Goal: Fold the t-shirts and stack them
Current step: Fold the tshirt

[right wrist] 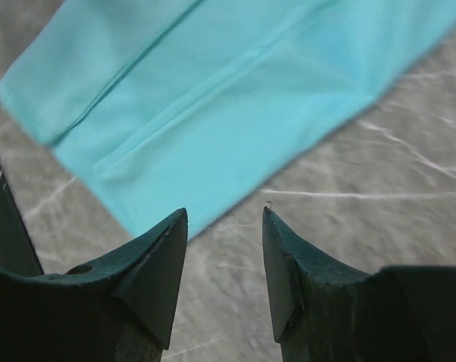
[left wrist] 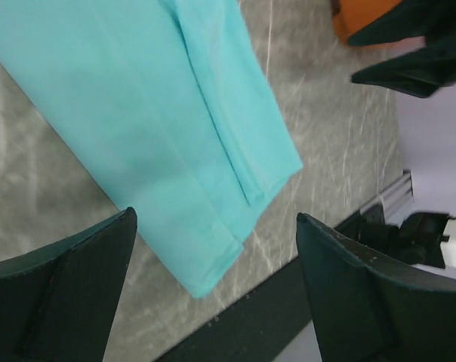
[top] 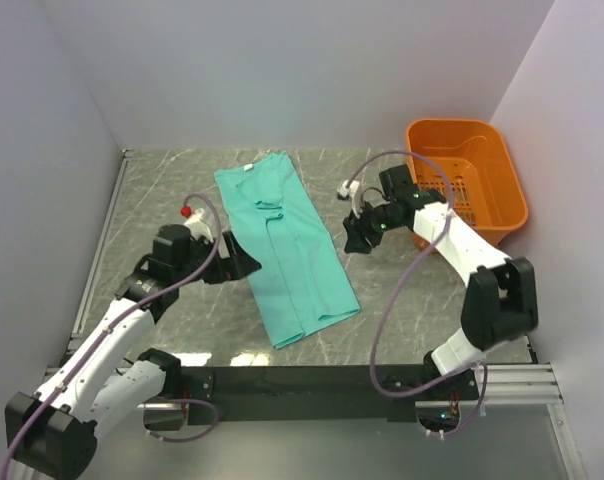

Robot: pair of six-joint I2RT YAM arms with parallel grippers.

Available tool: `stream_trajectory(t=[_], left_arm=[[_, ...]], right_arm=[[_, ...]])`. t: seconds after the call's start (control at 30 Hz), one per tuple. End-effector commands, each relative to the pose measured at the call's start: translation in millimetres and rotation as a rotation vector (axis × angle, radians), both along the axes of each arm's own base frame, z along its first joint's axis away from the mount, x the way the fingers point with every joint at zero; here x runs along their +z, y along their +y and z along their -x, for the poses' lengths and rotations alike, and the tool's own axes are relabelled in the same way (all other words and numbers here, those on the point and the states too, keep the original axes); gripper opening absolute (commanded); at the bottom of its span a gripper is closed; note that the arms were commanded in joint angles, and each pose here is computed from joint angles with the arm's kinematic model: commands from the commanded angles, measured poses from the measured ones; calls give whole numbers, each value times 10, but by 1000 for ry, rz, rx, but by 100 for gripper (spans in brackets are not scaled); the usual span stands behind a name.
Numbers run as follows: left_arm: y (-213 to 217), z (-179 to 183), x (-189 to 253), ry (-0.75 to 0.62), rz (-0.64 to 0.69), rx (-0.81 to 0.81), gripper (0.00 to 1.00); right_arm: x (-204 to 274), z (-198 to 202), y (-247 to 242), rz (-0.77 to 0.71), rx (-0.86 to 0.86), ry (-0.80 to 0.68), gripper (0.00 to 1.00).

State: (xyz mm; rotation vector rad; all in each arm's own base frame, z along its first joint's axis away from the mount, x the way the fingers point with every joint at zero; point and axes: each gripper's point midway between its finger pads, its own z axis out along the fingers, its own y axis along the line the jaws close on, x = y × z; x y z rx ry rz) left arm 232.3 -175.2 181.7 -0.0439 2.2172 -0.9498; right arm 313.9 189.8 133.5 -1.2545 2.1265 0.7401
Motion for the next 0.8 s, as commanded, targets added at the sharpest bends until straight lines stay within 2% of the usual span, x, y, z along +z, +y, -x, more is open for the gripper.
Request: stream_trajectory(t=[0.0,0.03,0.1,0.23,0.43,0.6,0.77], left_arm=[[-155,86,-215,69,19,57,91],[-155,70,-333,87,-5,90,91],[-294,110,-386,113,5,88,91],[-456,205,-484,132,23,91,90],[-564,295,-779,205,22,115,90],[-534,304,-930,239,0,180,89],[-406,339,-985,253,5,246,89]], right_arm=[[-199,613,117,33,267,-11,52],[-241,619,207,43,269,-40,52],[-409,904,360,94,286,-26,52],[-584,1173,494,127,344,-116,52],[-708,1239,573,185,406,-233,53],[-684,1132,692,203,402,-338,53],[-776,1204,764,224,459,-353,53]])
